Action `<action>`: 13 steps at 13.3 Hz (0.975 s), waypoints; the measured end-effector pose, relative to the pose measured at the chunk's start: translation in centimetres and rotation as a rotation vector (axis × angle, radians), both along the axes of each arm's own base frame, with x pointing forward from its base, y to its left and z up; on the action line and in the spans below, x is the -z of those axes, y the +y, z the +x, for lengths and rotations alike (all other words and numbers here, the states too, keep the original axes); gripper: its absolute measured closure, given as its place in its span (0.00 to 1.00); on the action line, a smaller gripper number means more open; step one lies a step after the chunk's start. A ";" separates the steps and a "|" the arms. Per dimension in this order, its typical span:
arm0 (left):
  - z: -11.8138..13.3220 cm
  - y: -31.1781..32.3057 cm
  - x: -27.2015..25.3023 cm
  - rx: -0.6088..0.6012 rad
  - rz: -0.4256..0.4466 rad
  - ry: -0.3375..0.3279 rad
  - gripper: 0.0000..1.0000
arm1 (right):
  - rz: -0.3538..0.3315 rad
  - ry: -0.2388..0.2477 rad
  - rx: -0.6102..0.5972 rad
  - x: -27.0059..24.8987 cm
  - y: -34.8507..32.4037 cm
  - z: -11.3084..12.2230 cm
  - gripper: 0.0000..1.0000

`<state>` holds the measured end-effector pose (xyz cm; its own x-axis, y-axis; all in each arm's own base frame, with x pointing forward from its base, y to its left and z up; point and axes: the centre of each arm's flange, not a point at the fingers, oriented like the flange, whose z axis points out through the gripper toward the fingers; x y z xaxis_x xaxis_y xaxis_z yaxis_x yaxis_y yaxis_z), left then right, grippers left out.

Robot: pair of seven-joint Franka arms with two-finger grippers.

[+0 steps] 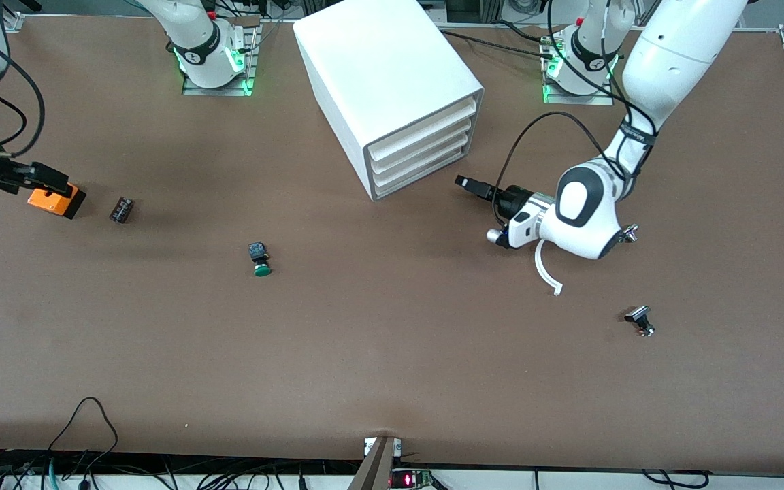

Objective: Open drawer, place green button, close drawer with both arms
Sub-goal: 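Pull the bottom drawer open with the left gripper while the right gripper lowers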

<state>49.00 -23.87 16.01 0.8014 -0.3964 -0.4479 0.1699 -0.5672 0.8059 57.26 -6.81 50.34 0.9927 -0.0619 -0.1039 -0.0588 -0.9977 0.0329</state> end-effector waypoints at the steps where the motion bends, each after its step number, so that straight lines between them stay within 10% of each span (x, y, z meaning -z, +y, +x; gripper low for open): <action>1: -0.9 -1.0 0.6 0.009 -0.024 0.011 0.01 | 0.001 0.020 -0.001 1.3 0.0 0.4 0.00; 9: -5.1 -5.1 1.3 0.080 -0.058 0.069 0.17 | 0.008 0.082 -0.055 10.0 2.7 3.2 0.00; 13: -6.7 -6.0 2.5 0.087 -0.039 0.081 0.43 | 0.021 0.071 -0.113 13.0 6.2 3.6 0.00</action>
<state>42.29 -29.90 13.54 0.7249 -0.4814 -0.4927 0.1865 -0.5514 0.8131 60.87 -0.58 37.32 0.9834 0.0524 -0.1738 0.0553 -0.9984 0.0116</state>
